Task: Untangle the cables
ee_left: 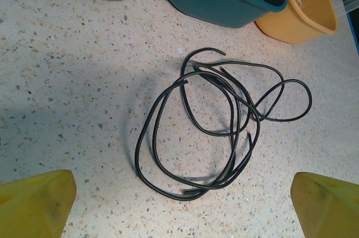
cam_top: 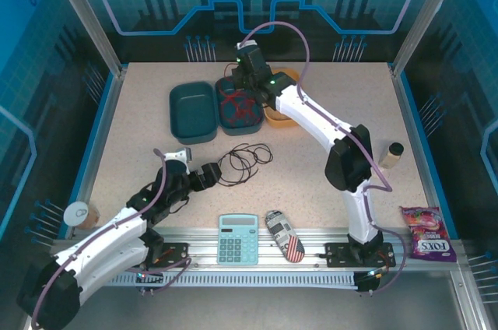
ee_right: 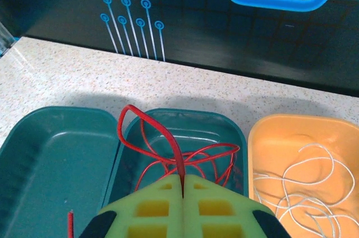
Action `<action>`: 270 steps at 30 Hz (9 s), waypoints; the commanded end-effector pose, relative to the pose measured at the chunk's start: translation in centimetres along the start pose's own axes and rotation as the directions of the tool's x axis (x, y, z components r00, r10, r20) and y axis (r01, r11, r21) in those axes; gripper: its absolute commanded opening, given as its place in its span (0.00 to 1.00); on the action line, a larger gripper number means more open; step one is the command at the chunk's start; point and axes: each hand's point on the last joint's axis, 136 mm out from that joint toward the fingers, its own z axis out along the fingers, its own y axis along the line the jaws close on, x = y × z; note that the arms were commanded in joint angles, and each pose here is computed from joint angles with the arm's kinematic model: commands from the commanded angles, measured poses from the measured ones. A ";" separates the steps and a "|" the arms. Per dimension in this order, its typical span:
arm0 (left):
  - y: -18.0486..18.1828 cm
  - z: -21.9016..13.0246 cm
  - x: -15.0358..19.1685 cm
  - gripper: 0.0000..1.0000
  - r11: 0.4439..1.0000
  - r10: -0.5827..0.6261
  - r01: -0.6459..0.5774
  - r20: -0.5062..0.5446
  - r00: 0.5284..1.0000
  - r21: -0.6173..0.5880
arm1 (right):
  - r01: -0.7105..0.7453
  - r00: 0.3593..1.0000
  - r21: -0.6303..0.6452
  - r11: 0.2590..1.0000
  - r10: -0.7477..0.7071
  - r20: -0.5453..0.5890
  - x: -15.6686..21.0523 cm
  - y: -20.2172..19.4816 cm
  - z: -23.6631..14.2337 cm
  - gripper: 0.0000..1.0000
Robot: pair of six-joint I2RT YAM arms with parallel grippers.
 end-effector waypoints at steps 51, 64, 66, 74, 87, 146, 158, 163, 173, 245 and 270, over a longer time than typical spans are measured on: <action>0.7 -0.5 0.2 0.99 0.995 0.048 -0.055 -0.082 0.995 -0.084 | -0.057 0.973 0.025 0.998 0.061 -0.222 6.5 -3.8 -1.9 0.65; -0.4 3.1 0.6 0.99 0.983 0.104 -0.142 -0.287 0.952 -0.115 | -0.178 0.948 0.152 0.972 0.210 -0.239 14.3 -7.6 -11.2 1.00; -0.1 3.7 0.8 0.92 0.975 0.125 -0.177 -0.326 0.937 -0.137 | -0.180 0.942 0.165 0.970 0.218 -0.253 15.7 -8.0 -12.2 1.00; 1.8 5.5 0.1 0.61 0.922 0.164 -0.282 -0.390 0.906 -0.266 | -0.248 0.927 0.210 0.946 0.295 -0.232 18.9 -10.0 -15.8 1.00; 3.5 8.2 1.3 0.30 0.892 0.145 -0.319 -0.465 0.873 -0.321 | -0.288 0.927 0.232 0.929 0.332 -0.176 19.3 -11.6 -17.8 1.00; -6.4 -5.9 -8.6 0.00 0.967 0.238 -0.240 -0.041 0.970 -0.086 | -0.134 0.863 -0.060 0.989 0.087 -0.497 23.2 0.0 -12.0 0.92; -10.9 -6.6 -12.7 0.00 0.973 0.224 -0.228 0.100 0.969 0.027 | -0.171 0.915 -0.130 0.977 0.108 -0.390 21.0 -0.4 -14.6 0.89; -12.6 -5.3 -13.8 0.00 0.975 0.201 -0.210 0.113 0.973 0.072 | -0.174 0.927 -0.169 0.970 0.104 -0.360 20.6 -0.2 -15.5 0.83; -17.0 -6.3 -16.4 0.00 0.960 0.151 -0.184 0.164 0.975 0.212 | -0.204 0.931 -0.228 0.952 0.116 -0.347 20.7 0.8 -15.6 0.74; -18.8 -21.3 -26.3 0.00 0.945 0.137 -0.282 0.585 0.800 0.165 | -0.252 0.845 0.070 0.965 0.254 -0.471 30.4 -5.9 -11.5 0.66; -19.8 -24.2 -34.2 0.00 0.921 0.361 -0.349 0.714 0.600 -0.173 | -0.184 0.838 0.148 0.972 0.233 -0.493 31.0 -7.7 -13.0 0.75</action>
